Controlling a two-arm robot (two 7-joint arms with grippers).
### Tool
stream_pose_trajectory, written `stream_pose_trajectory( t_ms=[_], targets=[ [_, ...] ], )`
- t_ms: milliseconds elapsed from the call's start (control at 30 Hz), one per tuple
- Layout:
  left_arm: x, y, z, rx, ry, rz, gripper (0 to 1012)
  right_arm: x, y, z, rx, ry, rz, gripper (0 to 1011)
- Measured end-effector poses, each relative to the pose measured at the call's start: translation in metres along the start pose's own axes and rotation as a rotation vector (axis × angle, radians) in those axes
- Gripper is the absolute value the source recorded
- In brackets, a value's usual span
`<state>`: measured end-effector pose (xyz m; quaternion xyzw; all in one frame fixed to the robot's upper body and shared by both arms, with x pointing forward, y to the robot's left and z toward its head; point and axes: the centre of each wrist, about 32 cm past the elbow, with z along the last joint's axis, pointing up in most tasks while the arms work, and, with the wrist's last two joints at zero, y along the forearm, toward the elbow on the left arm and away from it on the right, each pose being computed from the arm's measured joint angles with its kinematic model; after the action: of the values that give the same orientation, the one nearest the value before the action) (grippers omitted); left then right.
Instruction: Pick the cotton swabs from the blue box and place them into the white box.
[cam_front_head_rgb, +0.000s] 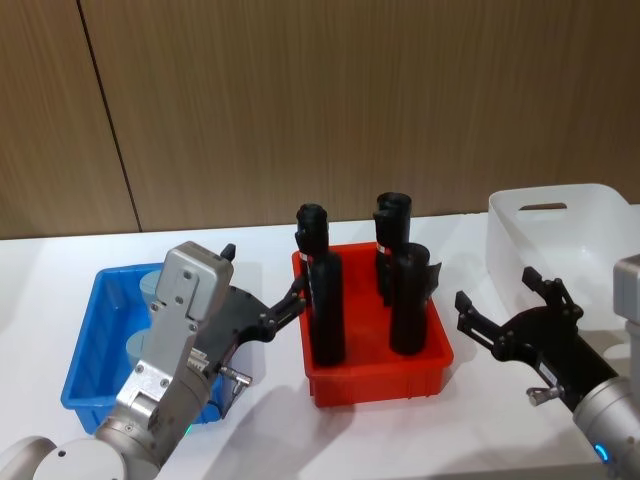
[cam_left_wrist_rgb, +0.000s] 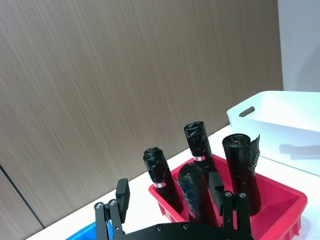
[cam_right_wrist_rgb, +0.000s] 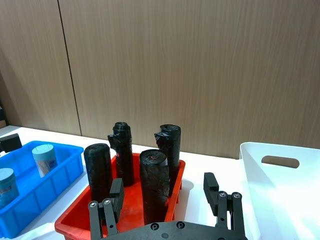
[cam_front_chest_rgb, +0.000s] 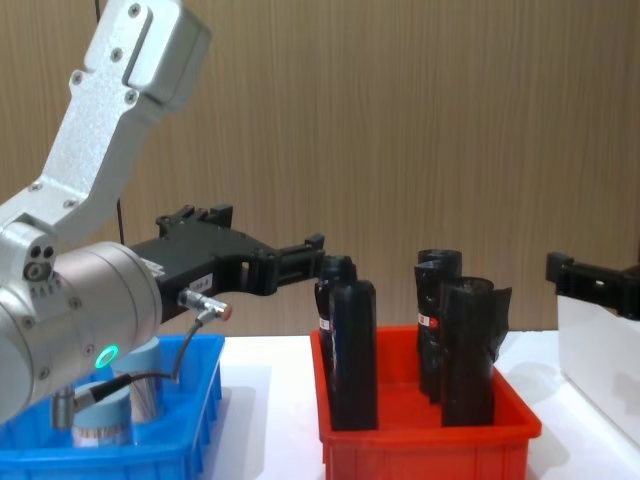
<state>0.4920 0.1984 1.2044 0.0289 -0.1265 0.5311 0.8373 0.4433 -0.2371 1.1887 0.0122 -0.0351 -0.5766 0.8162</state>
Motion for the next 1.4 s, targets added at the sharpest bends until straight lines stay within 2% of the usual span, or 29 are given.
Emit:
stream_pose_trajectory(
  t_ms=[1400],
  targets=[
    [0.0,0.0,0.0,0.0,0.0,0.0,1004,0.0,0.0,0.0,0.0,0.0,0.0,1002]
  ],
)
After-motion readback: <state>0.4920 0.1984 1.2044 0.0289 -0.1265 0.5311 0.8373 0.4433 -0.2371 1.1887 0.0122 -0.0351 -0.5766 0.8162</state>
